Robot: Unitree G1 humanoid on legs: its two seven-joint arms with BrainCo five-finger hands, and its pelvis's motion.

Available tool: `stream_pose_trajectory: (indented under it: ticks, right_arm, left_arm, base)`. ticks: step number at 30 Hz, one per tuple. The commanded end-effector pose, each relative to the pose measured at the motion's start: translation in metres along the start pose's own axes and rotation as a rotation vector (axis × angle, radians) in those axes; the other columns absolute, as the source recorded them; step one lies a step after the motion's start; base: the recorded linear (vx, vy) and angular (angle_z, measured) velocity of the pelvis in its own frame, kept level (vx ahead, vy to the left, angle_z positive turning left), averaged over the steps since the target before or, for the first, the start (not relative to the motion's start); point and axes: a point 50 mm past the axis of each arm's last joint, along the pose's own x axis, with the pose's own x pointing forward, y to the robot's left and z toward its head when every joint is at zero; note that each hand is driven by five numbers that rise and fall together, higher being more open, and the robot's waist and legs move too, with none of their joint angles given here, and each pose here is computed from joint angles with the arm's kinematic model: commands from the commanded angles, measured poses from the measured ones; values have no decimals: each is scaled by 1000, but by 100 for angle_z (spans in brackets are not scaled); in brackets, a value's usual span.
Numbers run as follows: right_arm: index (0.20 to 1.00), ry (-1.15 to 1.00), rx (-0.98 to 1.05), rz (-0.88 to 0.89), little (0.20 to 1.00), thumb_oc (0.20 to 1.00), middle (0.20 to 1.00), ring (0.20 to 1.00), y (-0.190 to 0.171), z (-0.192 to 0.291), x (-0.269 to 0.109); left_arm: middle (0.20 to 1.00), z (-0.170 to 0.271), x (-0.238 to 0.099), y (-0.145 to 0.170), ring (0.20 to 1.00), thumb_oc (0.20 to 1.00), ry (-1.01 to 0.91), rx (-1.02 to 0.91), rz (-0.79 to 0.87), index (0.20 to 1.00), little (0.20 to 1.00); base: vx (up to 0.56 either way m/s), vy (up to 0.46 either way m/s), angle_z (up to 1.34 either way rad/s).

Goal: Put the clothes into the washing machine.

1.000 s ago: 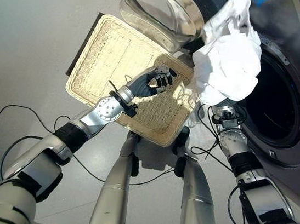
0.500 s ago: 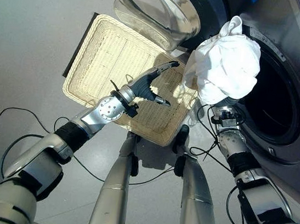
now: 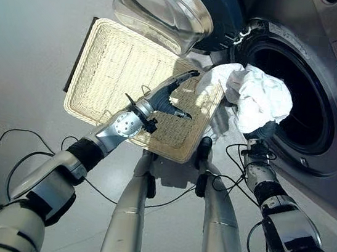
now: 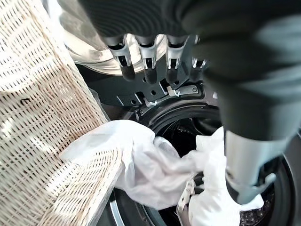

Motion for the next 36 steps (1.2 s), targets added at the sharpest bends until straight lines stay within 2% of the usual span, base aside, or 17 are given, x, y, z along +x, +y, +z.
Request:
stream_pose_trajectory:
  ticks: [1,7,18,25,30,36]
  right_arm:
    - [200,-209,44,-72,200,200,200,200,5,34,13]
    - [200,-328,120,-258,200,200,200,200,2,44,21]
    - [200,-374,49,-198,200,200,200,200,25,77,44]
    - [200,-389,24,-167,200,200,200,200,53,101,67]
    - [200,-552,37,-91,200,200,200,200,84,117,80]
    - [200,-711,61,-107,200,200,200,200,105,137,84]
  left_arm:
    - [1000,30,16,3,1000,1000,-146,-66,77,1000,1000]
    - [1000,41,24,2,1000,1000,-157,-83,67,1000,1000]
    - [1000,52,26,4,1000,1000,-186,-121,61,1000,1000]
    - [1000,61,22,10,1000,1000,-229,-109,23,1000,1000]
    - [1000,66,18,15,1000,1000,-252,-105,8,1000,1000]
    - [1000,70,20,19,1000,1000,-267,-106,13,1000,1000]
  base:
    - [35,65,-7]
    - [0,11,-1]
    - [-4,-24,2]
    - [-7,-54,7]
    - [3,-23,2]
    - [-1,-6,0]
